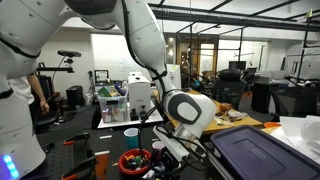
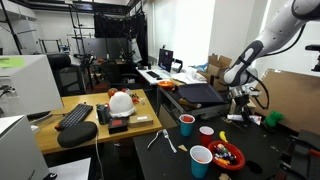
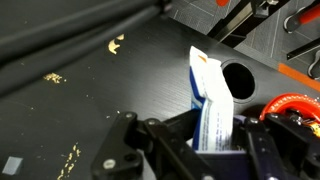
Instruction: Place the white tube on the red bowl
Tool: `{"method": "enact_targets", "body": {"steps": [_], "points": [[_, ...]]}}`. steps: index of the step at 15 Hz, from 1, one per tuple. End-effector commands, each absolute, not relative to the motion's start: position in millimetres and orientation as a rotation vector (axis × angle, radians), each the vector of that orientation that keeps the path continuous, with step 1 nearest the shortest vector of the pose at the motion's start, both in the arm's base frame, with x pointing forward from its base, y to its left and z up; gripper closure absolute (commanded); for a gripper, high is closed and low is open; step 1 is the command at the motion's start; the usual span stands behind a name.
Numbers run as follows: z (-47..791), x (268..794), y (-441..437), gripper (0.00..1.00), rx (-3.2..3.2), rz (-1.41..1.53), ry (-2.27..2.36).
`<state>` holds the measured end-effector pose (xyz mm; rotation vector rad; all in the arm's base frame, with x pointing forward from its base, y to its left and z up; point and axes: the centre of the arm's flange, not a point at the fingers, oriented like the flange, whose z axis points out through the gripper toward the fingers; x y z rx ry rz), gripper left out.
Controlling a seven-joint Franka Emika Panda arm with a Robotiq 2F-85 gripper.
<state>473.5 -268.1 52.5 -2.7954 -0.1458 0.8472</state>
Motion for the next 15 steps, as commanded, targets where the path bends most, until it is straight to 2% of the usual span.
{"method": "enact_targets", "body": {"steps": [1, 8, 15], "points": [[53, 474, -268, 1.00, -2.795, 0.847, -0.146], [32, 457, -249, 1.00, -2.899, 0.828, -0.239], [11, 413, -199, 1.00, -3.152, 0.497, -0.427]]}}
